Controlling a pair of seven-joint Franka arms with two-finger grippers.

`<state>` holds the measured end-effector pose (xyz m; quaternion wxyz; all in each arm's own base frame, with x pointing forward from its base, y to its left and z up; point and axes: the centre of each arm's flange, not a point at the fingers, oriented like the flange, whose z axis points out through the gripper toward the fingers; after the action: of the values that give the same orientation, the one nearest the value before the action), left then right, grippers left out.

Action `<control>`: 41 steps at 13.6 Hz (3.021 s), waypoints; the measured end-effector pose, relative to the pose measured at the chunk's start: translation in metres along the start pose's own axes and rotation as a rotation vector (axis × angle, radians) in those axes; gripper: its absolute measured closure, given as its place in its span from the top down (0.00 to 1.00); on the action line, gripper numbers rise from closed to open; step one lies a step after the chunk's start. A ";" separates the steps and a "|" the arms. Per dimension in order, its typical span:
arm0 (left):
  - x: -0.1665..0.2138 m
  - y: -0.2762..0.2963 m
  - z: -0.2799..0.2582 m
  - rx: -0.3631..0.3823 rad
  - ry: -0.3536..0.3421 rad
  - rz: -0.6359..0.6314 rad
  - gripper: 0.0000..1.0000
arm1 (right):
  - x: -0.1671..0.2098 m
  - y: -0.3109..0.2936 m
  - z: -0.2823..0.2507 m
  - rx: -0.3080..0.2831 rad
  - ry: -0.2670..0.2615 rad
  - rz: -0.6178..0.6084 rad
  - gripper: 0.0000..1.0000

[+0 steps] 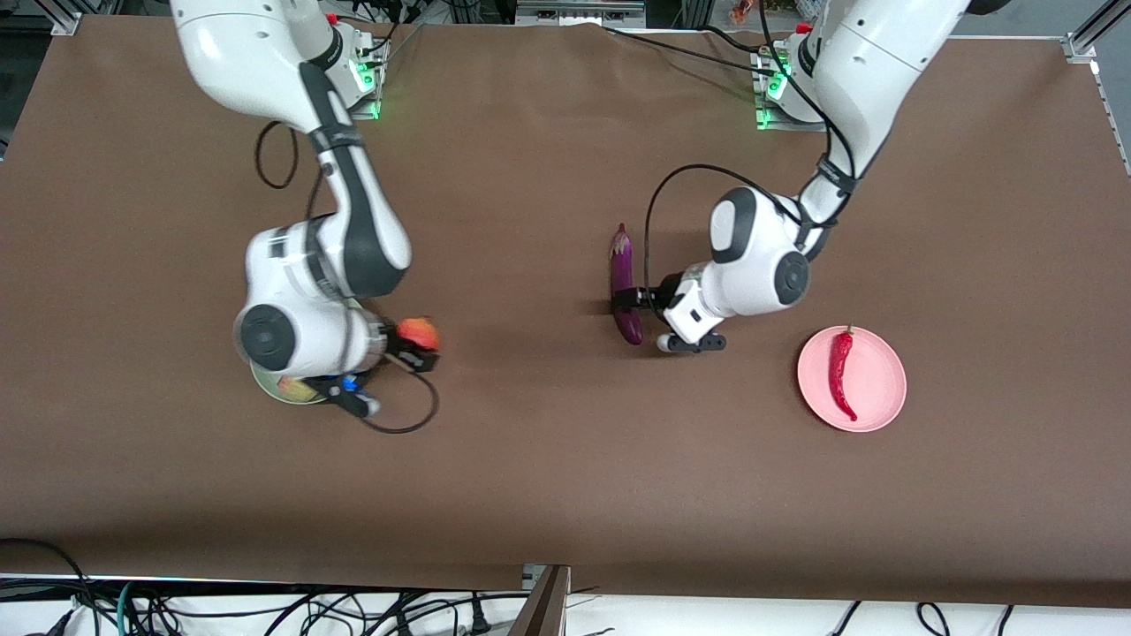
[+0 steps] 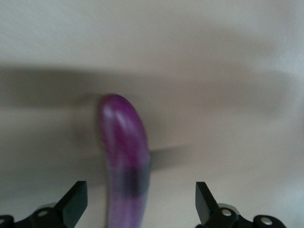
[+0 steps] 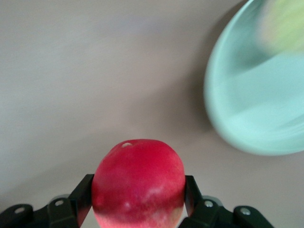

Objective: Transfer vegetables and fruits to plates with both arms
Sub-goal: 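Release the pomegranate on the plate while the left gripper grasps the eggplant, then withdraw the right gripper while the left gripper carries the eggplant to the pink plate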

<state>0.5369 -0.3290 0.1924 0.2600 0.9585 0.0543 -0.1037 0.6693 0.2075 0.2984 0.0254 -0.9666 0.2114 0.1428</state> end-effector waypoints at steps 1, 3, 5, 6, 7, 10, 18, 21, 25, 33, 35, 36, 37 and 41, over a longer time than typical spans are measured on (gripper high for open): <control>-0.012 0.010 0.013 0.012 0.013 0.006 1.00 | 0.014 0.025 0.004 -0.022 -0.008 -0.047 0.80; -0.028 0.021 0.030 0.027 0.022 0.009 1.00 | 0.031 0.065 0.018 -0.055 -0.033 -0.115 0.80; -0.029 0.019 0.033 0.033 0.021 0.006 1.00 | 0.044 0.094 0.031 -0.059 -0.055 -0.145 0.80; -0.027 0.016 0.033 0.044 0.023 0.015 1.00 | 0.051 0.109 0.036 -0.040 -0.067 -0.154 0.80; -0.025 0.013 0.033 0.067 0.027 0.040 1.00 | 0.057 0.122 0.040 -0.020 -0.079 -0.161 0.80; -0.024 0.007 0.040 0.122 0.023 0.102 0.70 | 0.064 0.133 0.038 0.004 -0.082 -0.161 0.97; -0.007 -0.002 0.003 0.144 -0.034 0.082 0.38 | 0.018 0.074 -0.060 0.021 0.066 -0.177 1.00; 0.026 -0.020 -0.094 0.310 -0.142 0.137 0.37 | -0.029 0.067 -0.136 0.023 0.148 -0.178 1.00; 0.053 -0.043 -0.186 0.601 -0.156 0.195 0.35 | -0.090 0.098 -0.210 -0.007 0.168 -0.219 1.00; 0.100 -0.161 -0.166 0.802 -0.215 0.163 0.35 | -0.137 0.152 -0.240 -0.019 0.154 -0.257 1.00; 0.107 -0.173 -0.155 0.798 -0.215 0.132 0.35 | -0.134 0.157 -0.241 -0.018 0.151 -0.264 1.00; 0.112 -0.172 -0.158 0.795 -0.201 0.127 0.35 | -0.131 0.160 -0.241 -0.015 0.150 -0.266 1.00; 0.117 -0.170 -0.166 0.788 -0.178 0.123 0.35 | -0.130 0.163 -0.242 -0.012 0.150 -0.266 1.00; 0.129 -0.162 -0.185 0.722 -0.107 0.036 0.35 | -0.132 0.169 -0.248 -0.022 0.167 -0.269 1.00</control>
<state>0.6682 -0.0892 0.2400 -0.0906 0.9825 -0.0165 -0.1618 0.5503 0.0793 0.5758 0.0158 -0.9949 0.0800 0.0595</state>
